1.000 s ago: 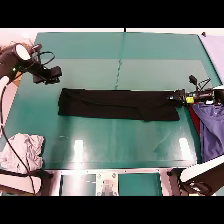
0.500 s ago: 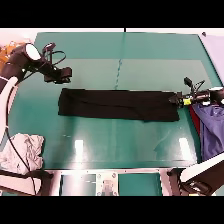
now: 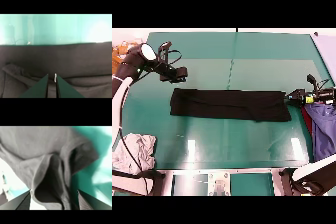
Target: Fold the shirts.
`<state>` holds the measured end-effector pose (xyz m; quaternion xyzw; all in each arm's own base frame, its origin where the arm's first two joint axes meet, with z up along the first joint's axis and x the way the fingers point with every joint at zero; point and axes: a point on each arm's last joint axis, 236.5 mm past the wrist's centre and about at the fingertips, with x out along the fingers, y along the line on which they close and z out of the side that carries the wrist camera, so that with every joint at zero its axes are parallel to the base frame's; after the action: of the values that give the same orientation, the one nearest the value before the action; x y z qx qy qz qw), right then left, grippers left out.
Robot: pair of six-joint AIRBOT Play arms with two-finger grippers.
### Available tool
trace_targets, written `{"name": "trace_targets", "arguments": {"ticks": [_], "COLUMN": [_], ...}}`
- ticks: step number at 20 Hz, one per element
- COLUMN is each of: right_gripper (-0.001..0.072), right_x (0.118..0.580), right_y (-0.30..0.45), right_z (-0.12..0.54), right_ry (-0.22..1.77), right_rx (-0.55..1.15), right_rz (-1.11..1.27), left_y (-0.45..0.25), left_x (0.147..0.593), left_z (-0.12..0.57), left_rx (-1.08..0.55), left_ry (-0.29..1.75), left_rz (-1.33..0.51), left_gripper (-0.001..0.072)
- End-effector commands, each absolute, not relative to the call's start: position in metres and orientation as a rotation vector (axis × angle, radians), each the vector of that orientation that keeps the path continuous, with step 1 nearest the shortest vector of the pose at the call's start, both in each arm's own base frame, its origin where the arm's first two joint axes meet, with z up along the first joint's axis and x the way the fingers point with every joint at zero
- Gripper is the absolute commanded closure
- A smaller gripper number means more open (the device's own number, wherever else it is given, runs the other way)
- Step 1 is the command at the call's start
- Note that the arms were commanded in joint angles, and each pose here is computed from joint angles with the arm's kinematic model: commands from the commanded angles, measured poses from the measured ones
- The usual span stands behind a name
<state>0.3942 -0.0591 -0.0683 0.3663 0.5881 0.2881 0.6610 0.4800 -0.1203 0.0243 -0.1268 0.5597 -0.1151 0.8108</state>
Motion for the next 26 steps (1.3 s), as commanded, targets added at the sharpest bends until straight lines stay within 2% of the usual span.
{"name": "trace_targets", "arguments": {"ticks": [1, 9, 10, 11, 12, 13, 14, 15, 18, 22, 26], "right_gripper": [0.0071, 0.0078, 0.0113, 0.0402, 0.0584, 0.0618, 0.0695, 0.0696, 0.0697, 0.0697, 0.0696], "right_x": [0.378, 0.385, 0.386, 0.386, 0.386, 0.386, 0.386, 0.386, 0.390, 0.392, 0.377], "right_y": [-0.058, -0.024, -0.020, -0.017, -0.015, -0.013, -0.011, -0.010, -0.012, -0.012, 0.008], "right_z": [-0.091, -0.106, -0.107, -0.106, -0.106, -0.106, -0.106, -0.105, -0.091, -0.045, 0.012], "right_ry": [1.396, 1.456, 1.459, 1.472, 1.485, 1.493, 1.495, 1.494, 1.478, 1.438, 1.439], "right_rx": [0.723, 0.621, 0.615, 0.624, 0.642, 0.651, 0.649, 0.646, 0.642, 0.631, 0.626], "right_rz": [0.656, 0.672, 0.674, 0.669, 0.655, 0.647, 0.649, 0.651, 0.621, 0.574, 0.581], "left_y": [-0.121, -0.121, -0.121, -0.121, -0.121, -0.121, -0.121, -0.125, -0.169, -0.283, -0.407], "left_x": [0.484, 0.486, 0.486, 0.486, 0.486, 0.486, 0.486, 0.485, 0.478, 0.463, 0.414], "left_z": [0.026, 0.027, 0.027, 0.027, 0.027, 0.027, 0.027, 0.026, 0.017, -0.026, -0.080], "left_rx": [-0.273, -0.272, -0.264, -0.252, -0.251, -0.252, -0.253, -0.241, -0.272, -0.260, -0.311], "left_ry": [1.178, 1.170, 1.168, 1.166, 1.166, 1.167, 1.166, 1.167, 1.194, 1.195, 1.211], "left_rz": [-0.245, -0.245, -0.251, -0.259, -0.259, -0.259, -0.261, -0.281, -0.387, -0.608, -0.800], "left_gripper": [0.0575, 0.0575, 0.0575, 0.0575, 0.0575, 0.0575, 0.0578, 0.0682, 0.0680, 0.0680, 0.0680]}}
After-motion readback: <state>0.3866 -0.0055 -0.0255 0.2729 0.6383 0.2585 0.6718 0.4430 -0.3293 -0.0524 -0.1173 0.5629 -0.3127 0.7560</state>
